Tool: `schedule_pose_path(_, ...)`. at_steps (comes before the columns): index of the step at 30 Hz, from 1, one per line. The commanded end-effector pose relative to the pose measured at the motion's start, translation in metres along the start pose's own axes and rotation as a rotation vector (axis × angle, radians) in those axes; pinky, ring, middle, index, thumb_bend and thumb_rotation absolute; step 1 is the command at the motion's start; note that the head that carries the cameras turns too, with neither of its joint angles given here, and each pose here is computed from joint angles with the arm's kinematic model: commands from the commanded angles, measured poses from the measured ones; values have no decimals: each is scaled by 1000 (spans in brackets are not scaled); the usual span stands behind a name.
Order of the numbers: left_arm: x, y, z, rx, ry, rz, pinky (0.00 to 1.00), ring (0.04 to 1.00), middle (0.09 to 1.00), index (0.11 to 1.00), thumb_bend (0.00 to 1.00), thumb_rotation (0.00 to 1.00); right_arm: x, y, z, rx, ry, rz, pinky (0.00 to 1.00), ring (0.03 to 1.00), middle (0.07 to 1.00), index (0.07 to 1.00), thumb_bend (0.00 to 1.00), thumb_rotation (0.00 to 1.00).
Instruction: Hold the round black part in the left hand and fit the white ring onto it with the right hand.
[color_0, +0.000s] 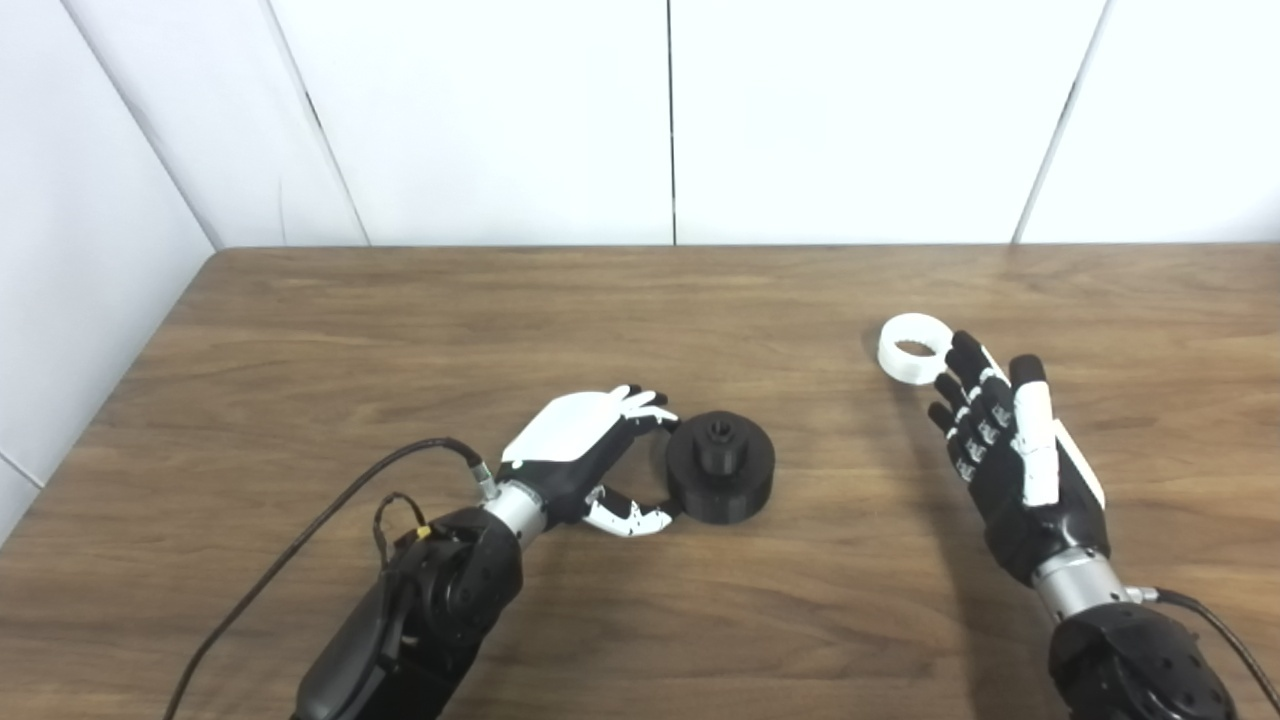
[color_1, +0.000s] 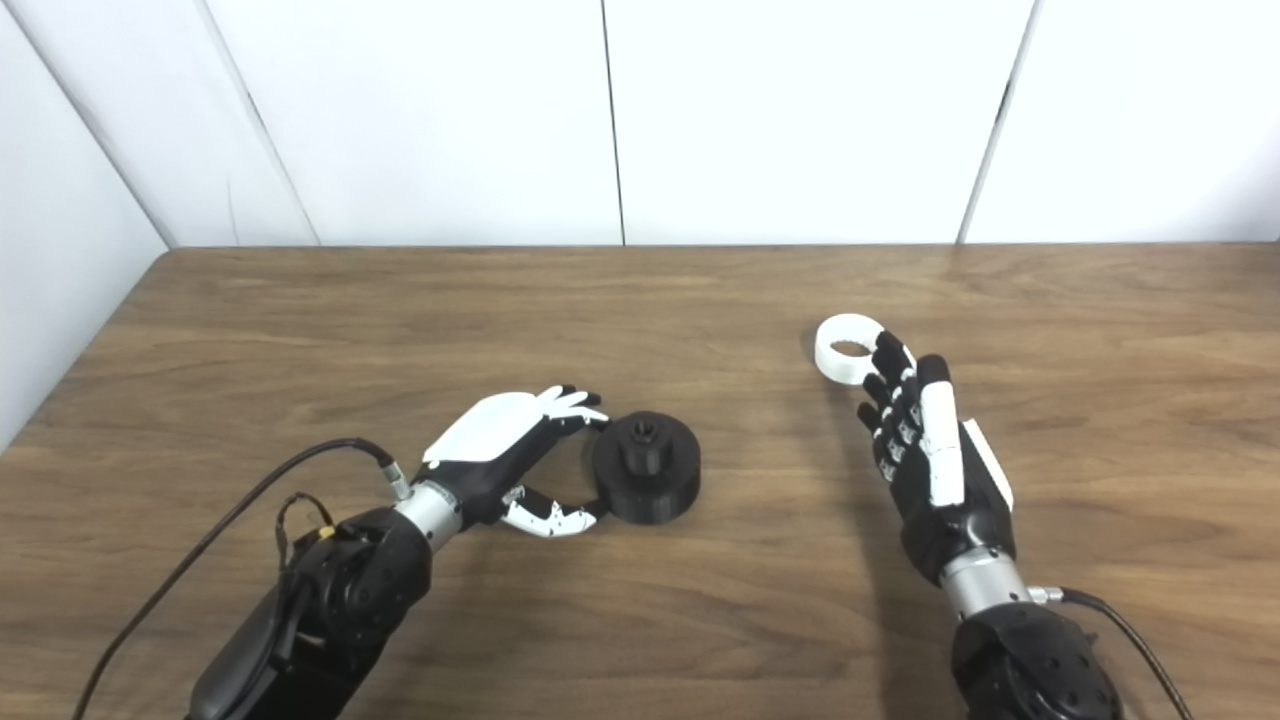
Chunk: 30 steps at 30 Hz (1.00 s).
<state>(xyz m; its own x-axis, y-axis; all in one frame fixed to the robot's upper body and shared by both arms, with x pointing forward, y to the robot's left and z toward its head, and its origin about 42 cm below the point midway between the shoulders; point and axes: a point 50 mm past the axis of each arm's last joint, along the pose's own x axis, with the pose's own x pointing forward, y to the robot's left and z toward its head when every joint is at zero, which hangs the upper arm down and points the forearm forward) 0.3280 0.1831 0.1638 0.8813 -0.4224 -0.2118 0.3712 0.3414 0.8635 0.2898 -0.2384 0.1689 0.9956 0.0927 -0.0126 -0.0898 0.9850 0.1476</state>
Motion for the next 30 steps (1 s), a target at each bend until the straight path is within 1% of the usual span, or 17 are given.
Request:
schedule_pose_path(1,6,11,8,30,-29,16,955,1000,960,802,994,306,7,4,18,-11,-77,30,1000,1000,1000,966,642,1000)
schedule_pose_path(7,4,20,9,32,-39,12,952,1000,959,794,985,313,8,3,16,-9,-75,29,1000,1000,1000,962,655,1000)
schedule_pose_path(11,2,32,12,28,-34,-2,949,1000,966,799,980,304,10,3,14,-12,-72,36,1000,1000,1000,970,658,1000)
schedule_pose_path(20,-2,56,16,23,-39,-27,938,1000,965,798,996,326,14,5,11,-2,-66,42,1000,1000,1000,964,656,1000)
schedule_pose_path(25,0,57,16,29,-33,-31,940,1000,965,800,995,323,14,8,10,0,-65,42,1000,1000,1000,966,662,1000)
schedule_pose_path(30,5,51,15,41,-34,-35,944,1000,964,795,983,318,13,6,12,-11,-70,42,1000,1000,1000,968,662,1000)
